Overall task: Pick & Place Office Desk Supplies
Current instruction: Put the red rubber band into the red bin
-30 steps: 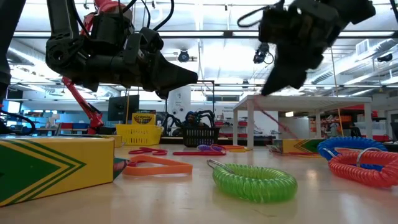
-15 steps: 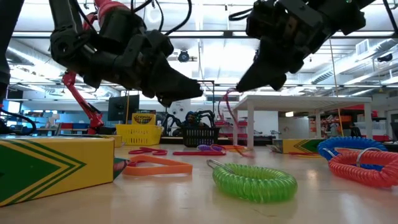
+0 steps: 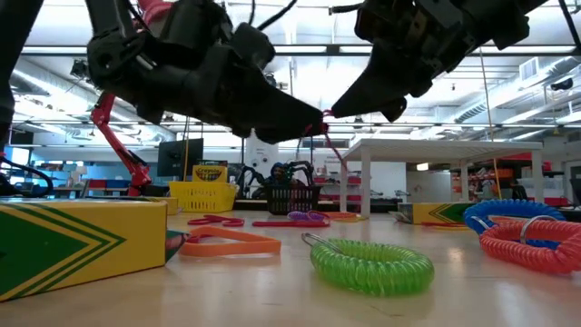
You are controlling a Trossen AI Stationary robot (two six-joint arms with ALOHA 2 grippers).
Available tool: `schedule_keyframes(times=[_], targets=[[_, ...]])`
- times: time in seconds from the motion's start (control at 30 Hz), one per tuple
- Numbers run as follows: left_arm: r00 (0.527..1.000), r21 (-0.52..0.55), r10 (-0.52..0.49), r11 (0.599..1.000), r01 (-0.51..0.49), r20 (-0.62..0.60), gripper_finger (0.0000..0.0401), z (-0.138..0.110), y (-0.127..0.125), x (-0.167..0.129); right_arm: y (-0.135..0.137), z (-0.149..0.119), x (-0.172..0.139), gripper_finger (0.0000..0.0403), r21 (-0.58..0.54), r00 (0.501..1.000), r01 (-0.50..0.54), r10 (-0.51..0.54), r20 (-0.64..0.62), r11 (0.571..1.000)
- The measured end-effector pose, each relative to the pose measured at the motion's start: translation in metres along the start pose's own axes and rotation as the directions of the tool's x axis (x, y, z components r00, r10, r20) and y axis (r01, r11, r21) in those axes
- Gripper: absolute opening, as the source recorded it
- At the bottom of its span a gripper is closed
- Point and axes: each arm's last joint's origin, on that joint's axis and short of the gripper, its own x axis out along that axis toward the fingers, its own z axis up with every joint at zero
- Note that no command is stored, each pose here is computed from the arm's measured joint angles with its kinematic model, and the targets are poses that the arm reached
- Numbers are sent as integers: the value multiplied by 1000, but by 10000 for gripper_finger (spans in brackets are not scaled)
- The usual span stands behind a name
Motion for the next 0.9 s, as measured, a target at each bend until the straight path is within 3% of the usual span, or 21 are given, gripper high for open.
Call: schedule_keyframes(times=[0.17,0.43,0.63,0.9], targets=[[1000,15,-6,1000,6,-11,215,-5,-2,10,0,1,0,5,-3,1000,6,-6,16,1000],[1000,51,10,999,-9,-15,21,-6,0,10,0,2,0,5,-22,1000,8,-7,27,1000],[999,51,-13,999,15,-35,5,-4,0,8,-1,7,-4,15,-13,996,60,-59,64,998],[992,74,36,997,-27,-124,4,20,2,-13,-4,23,-37,101,-41,986,112,-106,127,993]])
